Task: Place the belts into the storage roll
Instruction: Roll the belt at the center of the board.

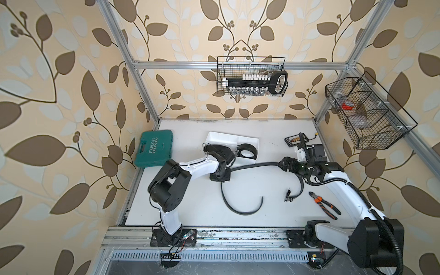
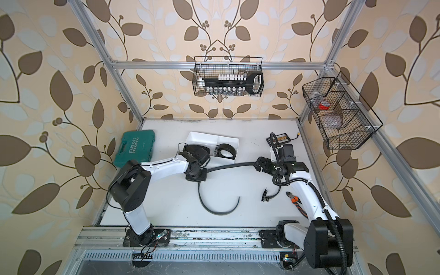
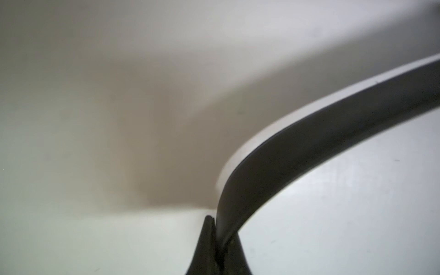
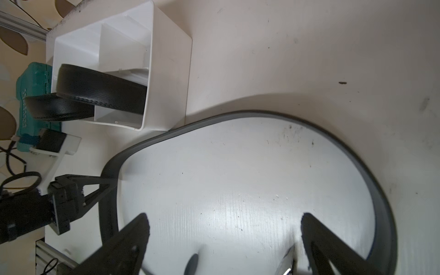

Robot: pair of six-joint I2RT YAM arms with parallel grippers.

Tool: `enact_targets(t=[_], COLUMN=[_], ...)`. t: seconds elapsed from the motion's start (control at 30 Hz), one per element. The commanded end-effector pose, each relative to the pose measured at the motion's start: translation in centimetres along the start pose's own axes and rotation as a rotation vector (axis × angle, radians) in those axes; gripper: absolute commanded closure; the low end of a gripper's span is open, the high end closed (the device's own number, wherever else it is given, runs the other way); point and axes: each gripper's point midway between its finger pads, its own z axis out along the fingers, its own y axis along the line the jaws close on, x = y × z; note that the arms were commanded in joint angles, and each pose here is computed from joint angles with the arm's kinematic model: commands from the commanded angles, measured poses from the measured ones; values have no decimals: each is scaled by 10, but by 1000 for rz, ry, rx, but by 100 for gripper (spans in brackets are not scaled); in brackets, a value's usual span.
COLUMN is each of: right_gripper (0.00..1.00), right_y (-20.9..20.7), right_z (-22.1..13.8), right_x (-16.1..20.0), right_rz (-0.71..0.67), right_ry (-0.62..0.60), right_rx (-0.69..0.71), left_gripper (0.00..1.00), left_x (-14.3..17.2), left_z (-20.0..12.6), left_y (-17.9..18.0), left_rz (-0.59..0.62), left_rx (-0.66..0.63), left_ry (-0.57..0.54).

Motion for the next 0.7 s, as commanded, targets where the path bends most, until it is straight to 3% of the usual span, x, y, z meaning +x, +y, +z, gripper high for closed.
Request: enact_targets(t=[0.0, 0.27, 0.43, 0.47, 0.5, 0.57, 0.63, 0.67], right_gripper=[1, 1, 1, 1, 1, 1, 1, 1], right_y=[-2, 28, 39, 39, 39, 40, 39, 38], right_z=[10, 35, 47, 48, 49, 49, 48, 47], right_x=[1, 1, 10, 12, 14, 18, 23, 25], right_rz=[20, -104, -160, -165, -167, -177, -183, -186], right_ry=[8, 46, 82, 90, 97, 108, 114, 115], right_rx=[-6, 56, 68, 66, 65, 63, 64, 65], left_gripper=[100, 100, 100, 96, 84, 41, 8, 1], left_x=[11, 49, 59, 58, 55, 50, 46, 43], left_z=[-20, -18, -4, -4, -8, -21, -42, -56], left_y=[42, 120, 100, 93, 86, 73, 66, 62], left_rz=[-116, -532, -656, -660, -656, -634, -592, -561], left_rx=[-54, -34, 172, 219, 258, 331, 353, 363], left_ry=[-19, 7, 34, 35, 32, 7, -48, -99])
